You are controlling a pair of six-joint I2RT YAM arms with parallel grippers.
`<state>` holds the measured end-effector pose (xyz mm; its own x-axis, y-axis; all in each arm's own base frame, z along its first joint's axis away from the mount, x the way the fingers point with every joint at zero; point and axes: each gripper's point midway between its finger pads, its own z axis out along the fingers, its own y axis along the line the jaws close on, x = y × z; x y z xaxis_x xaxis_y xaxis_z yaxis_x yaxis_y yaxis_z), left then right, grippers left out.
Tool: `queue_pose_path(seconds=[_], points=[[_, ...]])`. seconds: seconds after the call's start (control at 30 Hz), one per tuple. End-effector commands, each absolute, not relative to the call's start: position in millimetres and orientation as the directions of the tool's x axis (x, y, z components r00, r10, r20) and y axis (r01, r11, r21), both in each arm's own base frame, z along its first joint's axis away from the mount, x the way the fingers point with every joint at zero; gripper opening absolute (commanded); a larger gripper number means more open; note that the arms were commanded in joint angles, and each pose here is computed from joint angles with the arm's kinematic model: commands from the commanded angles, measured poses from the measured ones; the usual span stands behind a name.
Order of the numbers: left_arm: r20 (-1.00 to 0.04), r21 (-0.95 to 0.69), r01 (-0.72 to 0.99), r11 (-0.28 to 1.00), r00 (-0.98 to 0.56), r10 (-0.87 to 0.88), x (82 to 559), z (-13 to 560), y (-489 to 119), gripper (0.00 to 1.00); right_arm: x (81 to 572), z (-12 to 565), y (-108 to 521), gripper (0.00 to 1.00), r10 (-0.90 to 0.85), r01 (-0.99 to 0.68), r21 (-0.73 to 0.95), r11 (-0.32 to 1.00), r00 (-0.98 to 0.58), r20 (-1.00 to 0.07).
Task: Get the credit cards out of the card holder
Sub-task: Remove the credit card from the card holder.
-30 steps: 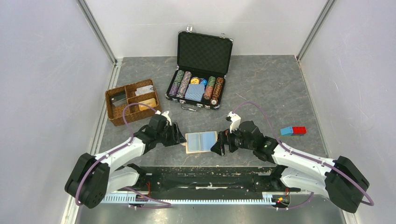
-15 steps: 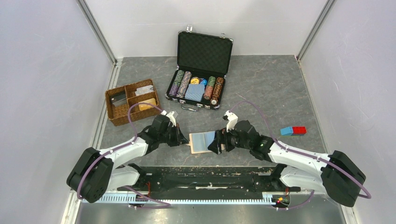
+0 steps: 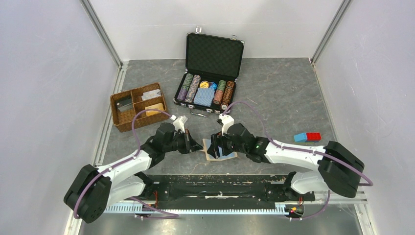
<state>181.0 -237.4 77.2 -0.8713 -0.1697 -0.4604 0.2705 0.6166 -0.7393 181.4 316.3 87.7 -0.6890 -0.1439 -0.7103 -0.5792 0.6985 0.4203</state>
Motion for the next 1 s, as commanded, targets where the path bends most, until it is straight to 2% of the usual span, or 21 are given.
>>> queue_pose_path(seconds=[0.0, 0.2, 0.47, 0.63, 0.8, 0.97], points=[[-0.474, -0.772, 0.308, 0.556, -0.862, -0.180, 182.0, 94.3, -247.3, 0.02, 189.7, 89.8, 327.4, 0.71, -0.153, -0.594, 0.386, 0.706, -0.660, -0.735], [-0.472, -0.775, 0.313, 0.550, -0.864, -0.173, 180.9, 94.0, -248.5, 0.02, 183.0, 72.8, 332.8, 0.65, -0.192, -0.604, 0.380, 0.701, -0.672, -0.715], [-0.480, -0.751, 0.316, 0.581, -0.864, -0.150, 179.8, 88.4, -244.0, 0.02, 186.1, 69.3, 325.1, 0.42, -0.211, -0.595, 0.337, 0.730, -0.665, -0.717], [-0.481, -0.719, 0.318, 0.618, -0.869, -0.112, 174.8, 79.9, -237.0, 0.02, 185.8, 71.6, 312.5, 0.41, -0.207, -0.584, 0.313, 0.749, -0.655, -0.727], [-0.483, -0.709, 0.325, 0.626, -0.870, -0.096, 171.8, 78.1, -234.4, 0.02, 185.0, 72.2, 305.6, 0.45, -0.203, -0.582, 0.302, 0.755, -0.646, -0.736], [-0.482, -0.710, 0.324, 0.625, -0.871, -0.096, 169.4, 77.2, -233.1, 0.02, 189.6, 72.1, 302.0, 0.43, -0.210, -0.575, 0.274, 0.771, -0.635, -0.743]])
